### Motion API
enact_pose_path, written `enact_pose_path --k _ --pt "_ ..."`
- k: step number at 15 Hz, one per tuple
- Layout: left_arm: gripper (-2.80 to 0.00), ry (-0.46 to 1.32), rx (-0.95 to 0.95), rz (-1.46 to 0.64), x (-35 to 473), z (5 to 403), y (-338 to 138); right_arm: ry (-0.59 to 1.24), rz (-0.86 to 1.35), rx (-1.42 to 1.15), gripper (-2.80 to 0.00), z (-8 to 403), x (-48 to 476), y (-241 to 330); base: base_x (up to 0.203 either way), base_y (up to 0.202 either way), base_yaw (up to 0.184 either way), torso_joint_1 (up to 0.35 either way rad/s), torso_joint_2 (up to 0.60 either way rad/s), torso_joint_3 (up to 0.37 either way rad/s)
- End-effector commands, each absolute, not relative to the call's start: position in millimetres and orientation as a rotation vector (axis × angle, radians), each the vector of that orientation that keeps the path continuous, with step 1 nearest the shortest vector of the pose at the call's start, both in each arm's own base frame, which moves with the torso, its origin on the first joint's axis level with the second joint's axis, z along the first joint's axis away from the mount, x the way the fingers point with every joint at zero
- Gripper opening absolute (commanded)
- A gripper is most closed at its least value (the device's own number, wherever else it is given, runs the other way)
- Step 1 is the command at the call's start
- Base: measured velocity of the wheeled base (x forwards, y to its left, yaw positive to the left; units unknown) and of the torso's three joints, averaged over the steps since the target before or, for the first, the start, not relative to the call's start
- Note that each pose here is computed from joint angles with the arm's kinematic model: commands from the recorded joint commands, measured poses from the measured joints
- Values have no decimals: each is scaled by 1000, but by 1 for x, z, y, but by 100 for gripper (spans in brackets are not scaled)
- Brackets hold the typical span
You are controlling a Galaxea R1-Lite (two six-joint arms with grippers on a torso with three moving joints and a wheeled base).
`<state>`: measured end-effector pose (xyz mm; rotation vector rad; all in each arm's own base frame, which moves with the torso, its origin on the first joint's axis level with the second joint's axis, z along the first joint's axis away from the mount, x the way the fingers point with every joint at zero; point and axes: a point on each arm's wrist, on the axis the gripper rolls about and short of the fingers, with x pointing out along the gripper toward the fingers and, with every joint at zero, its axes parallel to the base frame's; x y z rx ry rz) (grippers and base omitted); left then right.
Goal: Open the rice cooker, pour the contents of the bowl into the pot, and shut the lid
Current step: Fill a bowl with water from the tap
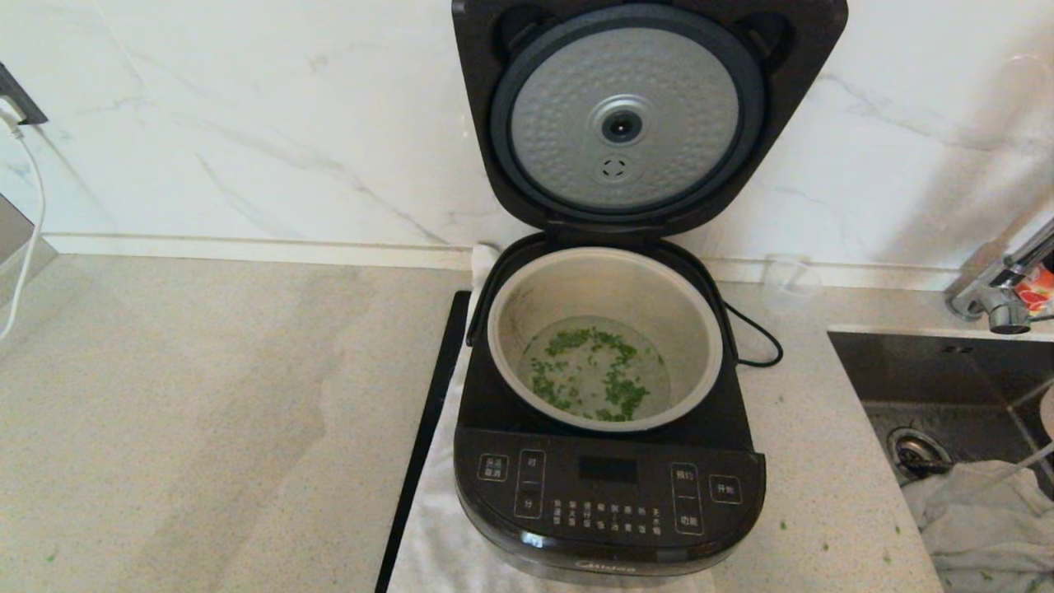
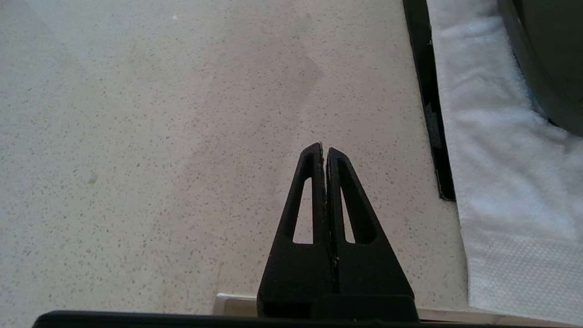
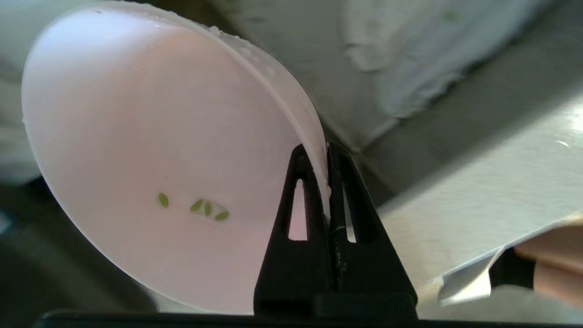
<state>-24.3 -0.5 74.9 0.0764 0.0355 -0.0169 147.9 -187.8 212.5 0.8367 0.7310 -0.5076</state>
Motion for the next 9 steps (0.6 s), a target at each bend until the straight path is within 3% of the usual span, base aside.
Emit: enact_pose_path --k 1,9 --pt "-280 33 76 -17 -24 75 0 766 -572 944 -280 177 136 -234 0 0 0 0 0 0" --pt "-280 33 81 -15 -24 75 0 704 -690 1037 -280 120 112 -322 0 0 0 0 0 0"
